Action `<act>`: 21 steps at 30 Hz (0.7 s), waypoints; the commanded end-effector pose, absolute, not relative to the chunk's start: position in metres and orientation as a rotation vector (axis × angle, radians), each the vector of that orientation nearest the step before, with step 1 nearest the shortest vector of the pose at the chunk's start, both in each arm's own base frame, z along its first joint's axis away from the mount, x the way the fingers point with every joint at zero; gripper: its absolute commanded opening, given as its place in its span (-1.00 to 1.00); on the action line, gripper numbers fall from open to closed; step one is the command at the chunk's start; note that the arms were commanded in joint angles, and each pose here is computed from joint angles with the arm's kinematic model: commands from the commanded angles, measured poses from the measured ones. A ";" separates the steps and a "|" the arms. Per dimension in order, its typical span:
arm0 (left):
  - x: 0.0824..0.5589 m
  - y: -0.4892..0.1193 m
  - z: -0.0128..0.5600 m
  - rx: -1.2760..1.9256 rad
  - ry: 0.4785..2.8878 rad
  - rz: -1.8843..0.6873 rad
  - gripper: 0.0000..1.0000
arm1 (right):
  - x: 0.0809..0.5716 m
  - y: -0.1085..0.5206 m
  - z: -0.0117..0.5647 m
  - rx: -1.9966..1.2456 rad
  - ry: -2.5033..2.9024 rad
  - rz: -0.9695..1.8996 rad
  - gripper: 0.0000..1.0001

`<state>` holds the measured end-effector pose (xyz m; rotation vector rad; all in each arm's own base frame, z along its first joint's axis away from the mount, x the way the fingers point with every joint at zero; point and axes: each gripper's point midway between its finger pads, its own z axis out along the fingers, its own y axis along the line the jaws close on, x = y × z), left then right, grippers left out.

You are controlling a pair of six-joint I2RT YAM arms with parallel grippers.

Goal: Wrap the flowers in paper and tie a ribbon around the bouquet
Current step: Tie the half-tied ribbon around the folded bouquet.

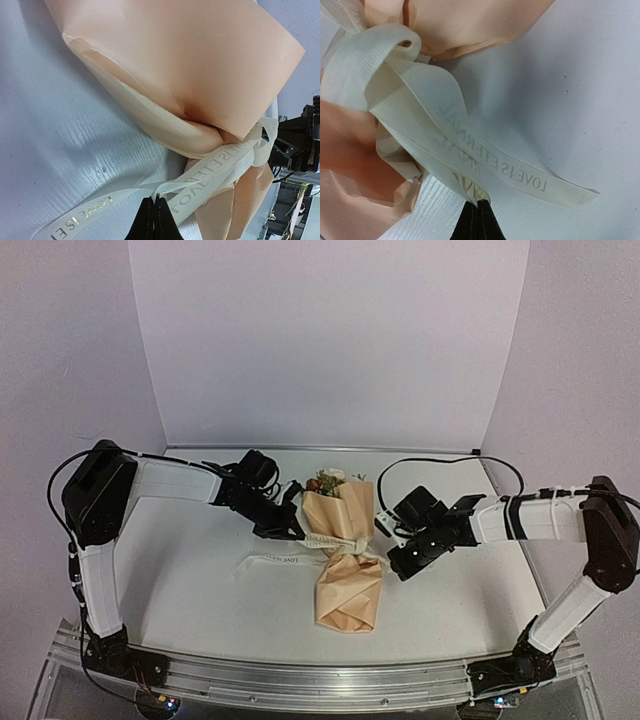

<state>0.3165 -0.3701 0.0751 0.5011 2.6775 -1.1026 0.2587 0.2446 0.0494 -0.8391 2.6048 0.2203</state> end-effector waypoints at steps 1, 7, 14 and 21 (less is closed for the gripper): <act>0.325 -0.359 0.096 0.505 2.615 -1.081 -1.00 | 0.254 0.241 0.048 -0.814 2.599 0.172 -1.00; 0.325 -0.360 0.097 0.518 2.608 -1.088 -1.00 | 0.269 0.221 0.058 -0.850 2.506 -0.010 -1.00; 0.327 -0.361 0.100 0.516 2.602 -1.084 -1.00 | 0.274 0.221 0.070 -0.934 2.421 -0.038 -1.00; 0.331 -0.354 0.101 0.483 2.602 -1.081 -1.00 | 0.273 0.214 0.063 -0.937 2.437 -0.103 -1.00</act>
